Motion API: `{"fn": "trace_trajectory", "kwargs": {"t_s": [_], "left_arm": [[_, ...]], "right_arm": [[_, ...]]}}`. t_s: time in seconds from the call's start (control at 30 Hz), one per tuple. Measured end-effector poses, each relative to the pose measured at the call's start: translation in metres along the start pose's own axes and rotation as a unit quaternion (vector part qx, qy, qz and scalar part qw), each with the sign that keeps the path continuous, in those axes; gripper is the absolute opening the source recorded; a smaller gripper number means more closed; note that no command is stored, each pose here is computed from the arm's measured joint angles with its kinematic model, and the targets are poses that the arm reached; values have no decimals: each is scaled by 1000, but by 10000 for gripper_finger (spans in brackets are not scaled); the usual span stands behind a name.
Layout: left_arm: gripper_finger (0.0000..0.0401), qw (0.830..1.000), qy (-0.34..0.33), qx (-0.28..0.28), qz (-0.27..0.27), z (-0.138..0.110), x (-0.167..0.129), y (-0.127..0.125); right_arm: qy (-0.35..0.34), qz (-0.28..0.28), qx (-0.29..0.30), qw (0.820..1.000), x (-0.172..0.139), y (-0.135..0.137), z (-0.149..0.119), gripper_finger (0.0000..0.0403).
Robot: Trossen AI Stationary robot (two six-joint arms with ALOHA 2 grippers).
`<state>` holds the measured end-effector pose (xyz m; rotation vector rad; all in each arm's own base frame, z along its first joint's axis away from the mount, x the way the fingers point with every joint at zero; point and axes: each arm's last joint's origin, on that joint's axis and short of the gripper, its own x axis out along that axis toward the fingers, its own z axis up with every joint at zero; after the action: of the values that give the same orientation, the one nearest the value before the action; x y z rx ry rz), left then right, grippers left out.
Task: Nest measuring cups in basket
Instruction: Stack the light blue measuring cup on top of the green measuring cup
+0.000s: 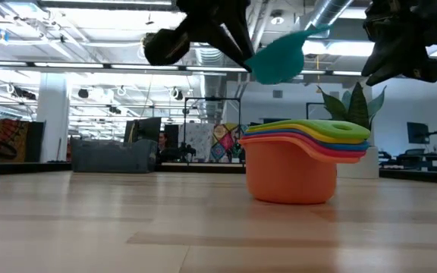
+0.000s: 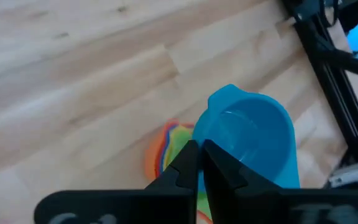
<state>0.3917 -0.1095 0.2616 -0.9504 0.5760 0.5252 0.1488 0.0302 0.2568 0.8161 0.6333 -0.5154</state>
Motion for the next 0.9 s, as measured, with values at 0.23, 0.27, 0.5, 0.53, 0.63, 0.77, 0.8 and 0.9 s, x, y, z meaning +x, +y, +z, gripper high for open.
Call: {"fn": "trace_trajectory", "kwargs": {"t_s": [0.23,0.27,0.5,0.53,0.63,0.77,0.8,0.9], "left_arm": [[0,1000,3,23,14,-11,-5,0],[0,1000,3,20,15,-11,-4,0],[0,1000,21,0,14,-24,17,1],[0,1000,21,-1,17,-24,17,2],[0,1000,22,-4,16,-26,21,2],[0,999,33,-9,20,-29,25,4],[0,999,36,-8,26,-29,25,5],[0,999,35,-12,26,-30,27,5]], "right_arm": [[-1,1,0,1000,0,0,0,119],[-1,1,0,1000,0,0,0,119],[-3,6,2,1000,0,1,1,119],[-5,10,4,1000,0,2,1,119],[-5,11,4,1000,0,2,1,119],[-3,16,1,1000,0,3,0,119],[-3,18,0,1000,-1,4,0,119],[1,22,-5,1000,-1,5,-2,119]]}}
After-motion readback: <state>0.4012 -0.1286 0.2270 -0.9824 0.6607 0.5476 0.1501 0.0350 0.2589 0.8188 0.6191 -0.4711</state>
